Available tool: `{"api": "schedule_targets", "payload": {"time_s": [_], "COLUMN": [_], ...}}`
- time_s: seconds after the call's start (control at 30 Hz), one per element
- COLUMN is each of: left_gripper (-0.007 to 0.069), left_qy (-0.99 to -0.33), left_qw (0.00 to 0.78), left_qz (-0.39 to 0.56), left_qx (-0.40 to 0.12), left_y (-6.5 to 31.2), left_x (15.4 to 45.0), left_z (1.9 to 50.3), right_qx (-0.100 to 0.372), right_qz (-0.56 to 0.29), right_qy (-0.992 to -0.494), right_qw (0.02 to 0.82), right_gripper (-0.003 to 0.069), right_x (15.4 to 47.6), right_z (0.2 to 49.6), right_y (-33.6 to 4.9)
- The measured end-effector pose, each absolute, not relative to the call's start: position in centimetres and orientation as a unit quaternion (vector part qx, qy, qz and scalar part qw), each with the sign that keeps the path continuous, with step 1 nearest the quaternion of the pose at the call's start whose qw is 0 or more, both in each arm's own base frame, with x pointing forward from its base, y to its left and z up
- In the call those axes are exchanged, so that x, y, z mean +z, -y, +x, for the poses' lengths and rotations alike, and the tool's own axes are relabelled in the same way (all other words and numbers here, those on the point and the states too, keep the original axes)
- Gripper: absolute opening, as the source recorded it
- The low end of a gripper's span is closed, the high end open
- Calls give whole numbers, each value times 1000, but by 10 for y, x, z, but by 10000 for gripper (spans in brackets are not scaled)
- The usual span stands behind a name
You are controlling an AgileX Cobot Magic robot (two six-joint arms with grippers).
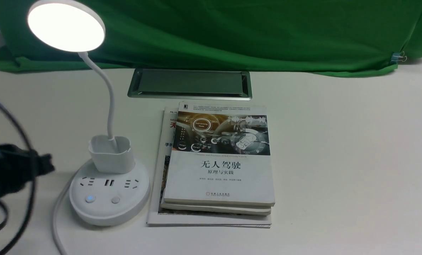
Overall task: Turn off the desk lamp on the white desktop by hand.
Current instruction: 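Press the power button on the round power strip under the lamp with the left gripper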
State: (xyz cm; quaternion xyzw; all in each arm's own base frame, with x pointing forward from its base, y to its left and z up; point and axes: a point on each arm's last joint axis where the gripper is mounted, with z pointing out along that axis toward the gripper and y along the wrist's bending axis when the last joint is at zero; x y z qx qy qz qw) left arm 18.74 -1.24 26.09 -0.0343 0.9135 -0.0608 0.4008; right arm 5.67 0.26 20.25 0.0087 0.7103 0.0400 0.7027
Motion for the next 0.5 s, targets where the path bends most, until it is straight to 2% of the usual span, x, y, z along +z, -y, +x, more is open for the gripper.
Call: {"api": "schedule_targets", "payload": {"time_s": [0.13,0.33,0.5], "left_gripper": [22,22,22], "left_qy": [-951,-955,-967], "left_qw": [302,258,185], "left_qz": [29,132,172], "left_qx": [-57,-69,-13], "left_y": [22,71,99], "left_x": [254,250,222], "left_z": [216,241,257], "right_qx": [40,40,40], "right_qz": [9,9,9], "right_qy": [-710,-710,-710], "right_qw": [703,703,703], "right_gripper": [36,36,36], "right_x": [203,203,203], "right_z": [57,57,57], "right_y": [-3,-3,-3]}}
